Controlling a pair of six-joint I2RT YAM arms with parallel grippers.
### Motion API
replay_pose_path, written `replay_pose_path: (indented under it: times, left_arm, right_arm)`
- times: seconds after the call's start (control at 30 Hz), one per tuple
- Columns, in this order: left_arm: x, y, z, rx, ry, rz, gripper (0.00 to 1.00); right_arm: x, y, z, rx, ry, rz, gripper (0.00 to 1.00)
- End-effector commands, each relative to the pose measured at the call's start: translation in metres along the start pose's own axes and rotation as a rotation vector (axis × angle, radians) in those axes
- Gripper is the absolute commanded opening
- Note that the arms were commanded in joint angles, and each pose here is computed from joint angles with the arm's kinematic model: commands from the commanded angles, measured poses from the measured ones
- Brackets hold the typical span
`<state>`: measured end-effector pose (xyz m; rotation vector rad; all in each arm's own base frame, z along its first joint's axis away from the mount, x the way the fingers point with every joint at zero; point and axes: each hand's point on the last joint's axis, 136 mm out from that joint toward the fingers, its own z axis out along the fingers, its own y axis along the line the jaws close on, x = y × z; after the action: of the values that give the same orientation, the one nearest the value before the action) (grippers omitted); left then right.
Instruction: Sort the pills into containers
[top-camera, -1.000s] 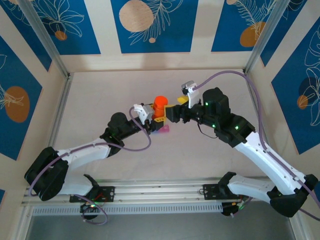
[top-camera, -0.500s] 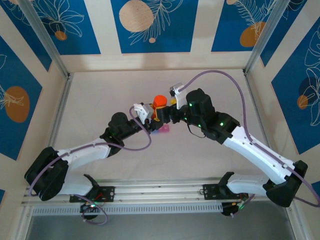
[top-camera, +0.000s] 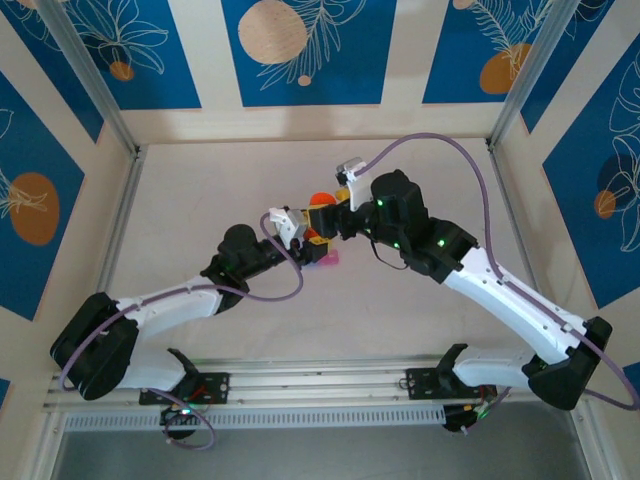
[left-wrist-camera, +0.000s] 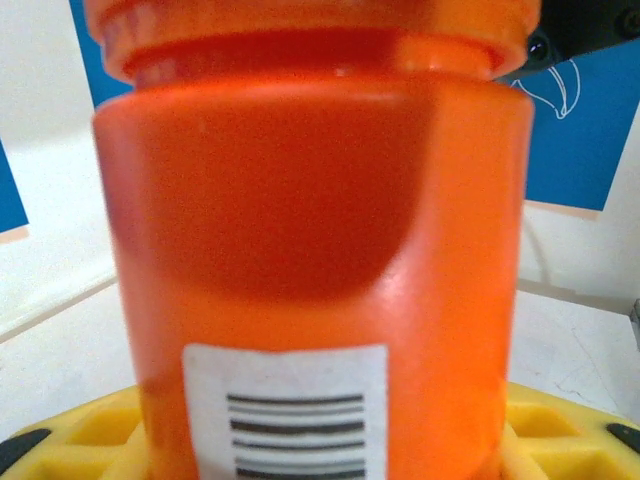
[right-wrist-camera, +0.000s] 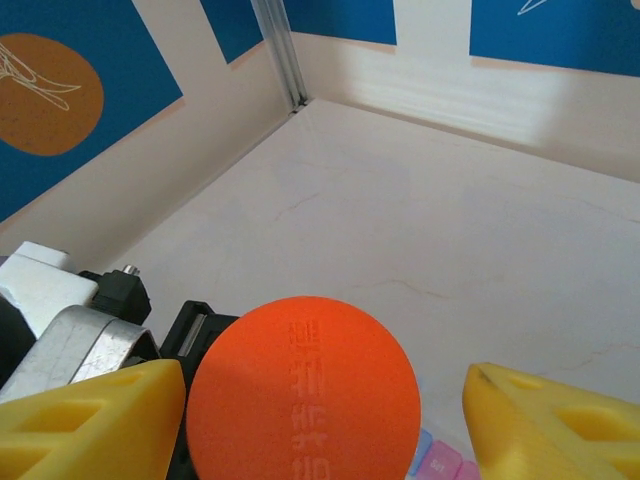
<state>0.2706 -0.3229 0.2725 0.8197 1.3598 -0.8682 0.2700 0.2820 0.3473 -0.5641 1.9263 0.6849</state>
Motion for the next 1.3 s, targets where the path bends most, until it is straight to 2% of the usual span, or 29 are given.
replay_pose_path:
  times: [0.0, 0.13, 0.33, 0.47, 0.63, 0.73, 0.9, 1.03, 1.27]
  left_arm:
    - [-0.022, -0.001, 0.002, 0.023, -0.062, 0.01, 0.0]
    - [-0.023, -0.002, 0.002, 0.028, -0.063, 0.009, 0.0]
    - [-0.026, -0.003, 0.0, 0.032, -0.07, 0.011, 0.0]
    - [-0.032, -0.007, -0.002, 0.049, -0.077, 0.011, 0.0]
    - [-0.038, -0.018, -0.005, 0.105, -0.081, 0.03, 0.0]
    - [-0.039, -0.028, -0.007, 0.166, -0.08, 0.043, 0.0]
    - [-0.045, -0.054, -0.015, 0.317, -0.121, 0.064, 0.0]
    - [-0.048, -0.076, -0.023, 0.458, -0.146, 0.065, 0.0]
    - [-0.043, -0.09, -0.03, 0.556, -0.136, 0.06, 0.0]
  right_arm:
    - [-0.006, 0.003, 0.0, -0.022, -0.008, -0.007, 0.73]
    - [-0.002, 0.003, 0.002, -0.025, 0.003, -0.007, 0.71]
    - [0.002, 0.003, 0.0, -0.042, 0.008, -0.021, 0.47]
    - [0.008, 0.008, -0.004, -0.11, 0.019, -0.046, 0.41]
    - [0.024, 0.022, -0.016, -0.273, 0.04, -0.154, 0.38]
    - [0.036, 0.03, -0.027, -0.42, 0.084, -0.231, 0.36]
    - [0.055, 0.047, -0.056, -0.685, 0.14, -0.423, 0.36]
    - [0.055, 0.06, -0.081, -0.865, 0.098, -0.564, 0.32]
    - [0.042, 0.062, -0.089, -0.914, 0.037, -0.717, 0.3]
